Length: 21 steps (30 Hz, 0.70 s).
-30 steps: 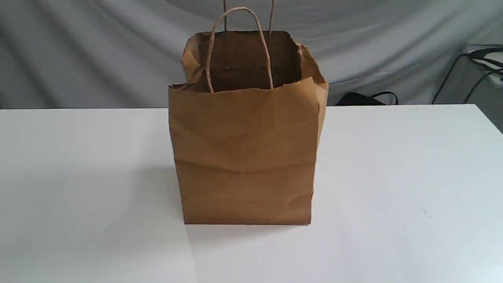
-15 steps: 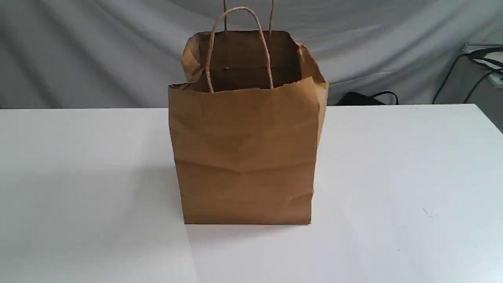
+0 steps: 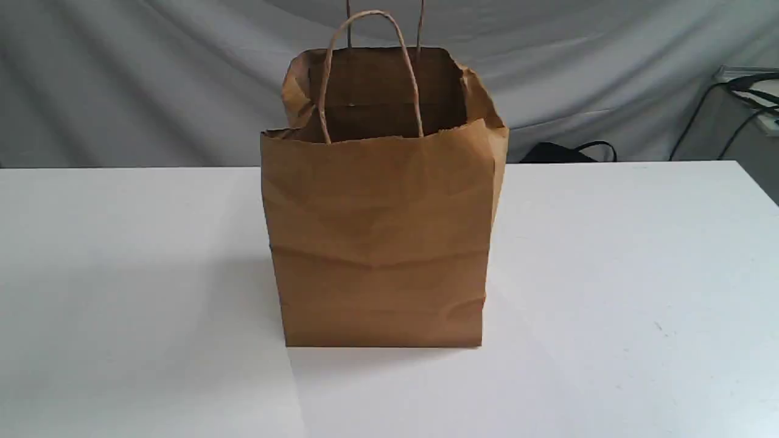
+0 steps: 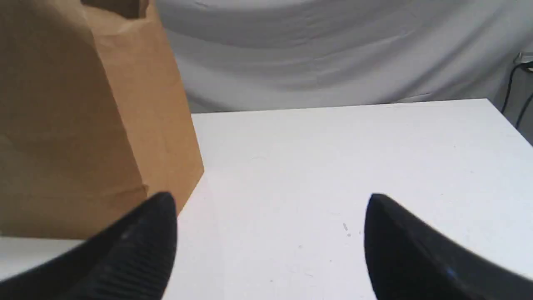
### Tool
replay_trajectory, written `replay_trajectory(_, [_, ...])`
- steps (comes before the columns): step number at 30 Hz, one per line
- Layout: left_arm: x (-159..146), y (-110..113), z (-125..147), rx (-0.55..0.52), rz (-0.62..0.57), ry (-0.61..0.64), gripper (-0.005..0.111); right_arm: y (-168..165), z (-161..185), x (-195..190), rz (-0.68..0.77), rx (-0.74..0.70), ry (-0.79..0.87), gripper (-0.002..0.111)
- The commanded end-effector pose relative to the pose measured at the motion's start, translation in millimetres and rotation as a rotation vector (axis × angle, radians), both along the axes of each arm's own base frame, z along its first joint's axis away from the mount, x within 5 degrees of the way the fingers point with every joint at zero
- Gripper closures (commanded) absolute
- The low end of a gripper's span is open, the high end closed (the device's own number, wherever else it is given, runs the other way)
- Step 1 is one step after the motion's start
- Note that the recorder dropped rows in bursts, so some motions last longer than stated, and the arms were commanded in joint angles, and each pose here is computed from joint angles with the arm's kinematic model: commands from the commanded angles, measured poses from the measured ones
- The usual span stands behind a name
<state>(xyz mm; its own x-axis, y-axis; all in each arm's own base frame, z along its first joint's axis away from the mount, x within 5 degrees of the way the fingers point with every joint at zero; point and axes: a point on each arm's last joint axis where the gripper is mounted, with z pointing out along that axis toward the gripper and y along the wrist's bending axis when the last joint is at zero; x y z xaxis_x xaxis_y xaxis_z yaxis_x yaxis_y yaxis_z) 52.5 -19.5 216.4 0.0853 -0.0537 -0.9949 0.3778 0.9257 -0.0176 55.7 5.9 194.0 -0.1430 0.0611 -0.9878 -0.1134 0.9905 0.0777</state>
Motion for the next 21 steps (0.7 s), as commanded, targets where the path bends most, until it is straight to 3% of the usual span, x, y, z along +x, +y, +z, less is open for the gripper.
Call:
replay_trajectory(1, [0, 1, -1, -0.020, 0.006, 0.010, 0.045, 0, -1, 0, 0.009, -0.072, -0.004, 0.045])
replay_trajectory(11, [0, 1, -1, -0.020, 0.006, 0.010, 0.045, -4, -4, 0, -0.015, -0.215, 0.011, 0.045])
replay_trajectory(21, [0, 1, -1, -0.020, 0.006, 0.010, 0.045, -12, -9, -2, -0.142, -0.156, 0.084, 0.045])
